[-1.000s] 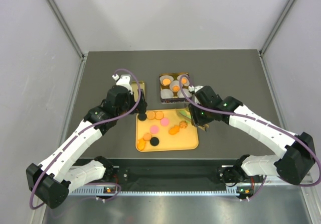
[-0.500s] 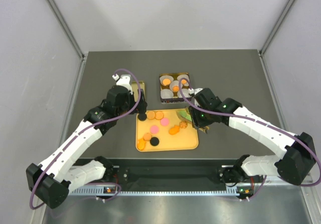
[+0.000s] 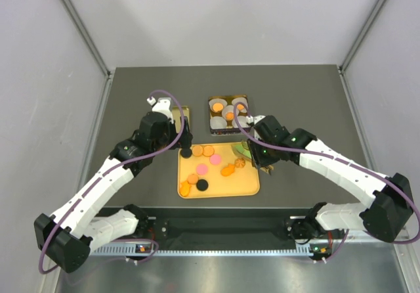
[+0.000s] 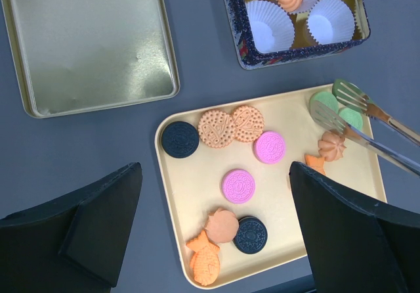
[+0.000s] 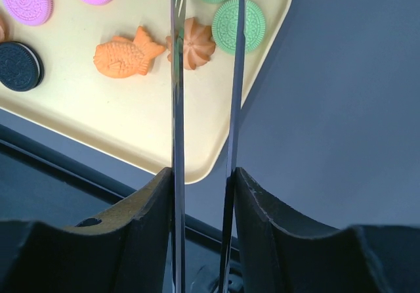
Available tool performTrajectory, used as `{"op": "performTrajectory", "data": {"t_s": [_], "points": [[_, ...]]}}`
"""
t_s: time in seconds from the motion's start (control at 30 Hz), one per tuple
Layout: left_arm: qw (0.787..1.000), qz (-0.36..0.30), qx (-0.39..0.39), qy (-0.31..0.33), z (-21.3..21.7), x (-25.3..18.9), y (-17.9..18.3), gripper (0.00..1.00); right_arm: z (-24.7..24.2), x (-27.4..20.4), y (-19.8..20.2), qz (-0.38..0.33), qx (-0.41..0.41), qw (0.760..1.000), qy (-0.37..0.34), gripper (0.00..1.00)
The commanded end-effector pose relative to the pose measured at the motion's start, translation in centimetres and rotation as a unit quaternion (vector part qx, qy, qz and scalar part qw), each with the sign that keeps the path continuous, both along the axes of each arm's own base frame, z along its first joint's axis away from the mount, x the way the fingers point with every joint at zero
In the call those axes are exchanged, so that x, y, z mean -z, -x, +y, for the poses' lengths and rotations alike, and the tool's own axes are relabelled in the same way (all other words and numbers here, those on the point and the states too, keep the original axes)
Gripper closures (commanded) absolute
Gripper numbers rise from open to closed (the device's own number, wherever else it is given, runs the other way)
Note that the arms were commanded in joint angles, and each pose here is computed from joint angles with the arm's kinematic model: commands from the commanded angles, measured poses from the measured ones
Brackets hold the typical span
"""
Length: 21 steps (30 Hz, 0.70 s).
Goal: Pack the cookies
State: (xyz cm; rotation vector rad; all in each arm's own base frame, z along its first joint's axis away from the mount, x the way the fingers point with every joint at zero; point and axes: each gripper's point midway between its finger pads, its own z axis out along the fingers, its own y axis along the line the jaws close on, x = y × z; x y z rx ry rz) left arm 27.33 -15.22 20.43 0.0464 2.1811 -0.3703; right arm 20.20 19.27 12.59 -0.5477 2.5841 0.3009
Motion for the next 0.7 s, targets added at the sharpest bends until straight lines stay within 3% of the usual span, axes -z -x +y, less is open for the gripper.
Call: {"op": "performTrajectory", "data": {"t_s": [0.0, 0.67], "points": [[1.000, -0.020, -0.002, 0.015, -0.2, -0.8, -0.6, 0.01, 0.5, -0.6, -0.5, -0.015, 0.000, 1.000, -0.005, 0.61], [1.000, -0.026, -0.005, 0.013, 0.0, -1.2, -0.6, 0.01, 1.3, -7.1, -1.5, -0.062, -0.014, 0.997, -0.048, 0.63]]}}
